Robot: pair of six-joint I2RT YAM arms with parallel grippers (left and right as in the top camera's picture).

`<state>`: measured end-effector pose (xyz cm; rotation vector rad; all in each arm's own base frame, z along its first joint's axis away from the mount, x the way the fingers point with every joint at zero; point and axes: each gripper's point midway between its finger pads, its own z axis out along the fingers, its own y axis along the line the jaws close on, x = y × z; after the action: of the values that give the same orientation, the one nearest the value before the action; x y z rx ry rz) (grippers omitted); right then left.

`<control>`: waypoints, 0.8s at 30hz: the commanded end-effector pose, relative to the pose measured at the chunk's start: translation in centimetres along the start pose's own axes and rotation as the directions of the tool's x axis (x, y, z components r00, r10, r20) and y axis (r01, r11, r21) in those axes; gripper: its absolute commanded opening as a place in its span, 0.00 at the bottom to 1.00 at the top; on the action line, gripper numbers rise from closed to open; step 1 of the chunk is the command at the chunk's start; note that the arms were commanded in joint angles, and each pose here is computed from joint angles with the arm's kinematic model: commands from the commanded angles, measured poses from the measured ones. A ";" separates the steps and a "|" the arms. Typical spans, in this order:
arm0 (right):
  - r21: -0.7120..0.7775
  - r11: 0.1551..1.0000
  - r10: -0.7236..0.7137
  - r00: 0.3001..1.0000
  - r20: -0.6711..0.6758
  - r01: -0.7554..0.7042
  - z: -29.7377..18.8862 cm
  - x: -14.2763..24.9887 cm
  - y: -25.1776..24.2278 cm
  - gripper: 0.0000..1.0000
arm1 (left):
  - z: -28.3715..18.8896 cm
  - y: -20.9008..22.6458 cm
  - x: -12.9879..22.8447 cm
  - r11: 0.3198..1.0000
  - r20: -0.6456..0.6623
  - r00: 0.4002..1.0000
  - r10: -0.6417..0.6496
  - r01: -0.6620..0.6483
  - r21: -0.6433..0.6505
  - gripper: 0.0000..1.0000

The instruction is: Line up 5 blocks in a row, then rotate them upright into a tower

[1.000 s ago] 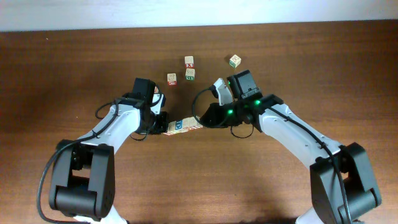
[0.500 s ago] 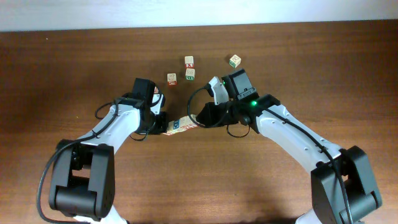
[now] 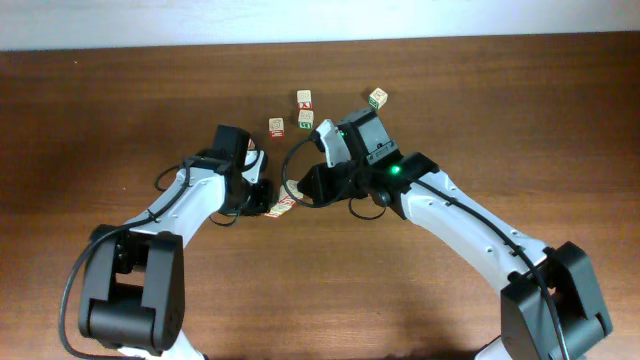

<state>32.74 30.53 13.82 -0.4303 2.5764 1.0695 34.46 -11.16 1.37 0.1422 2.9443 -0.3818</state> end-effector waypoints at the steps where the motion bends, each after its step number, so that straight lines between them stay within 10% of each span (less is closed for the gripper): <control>1: 0.045 0.999 0.008 0.998 -0.065 -0.005 1.8 2.2 -1.1 0.04 | 0.2 -4.2 0.9 0.982 -0.034 0.998 0.046 -0.039 0.183 0.00; 24: 0.042 0.999 0.007 0.999 -0.052 -0.005 2.3 2.0 -0.6 0.04 | 0.2 -4.2 0.8 0.982 -0.031 0.998 0.047 -0.040 0.183 0.00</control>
<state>32.93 31.20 14.54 -0.4446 2.5390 1.0928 34.08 -12.55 1.66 0.1670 2.9410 -0.4813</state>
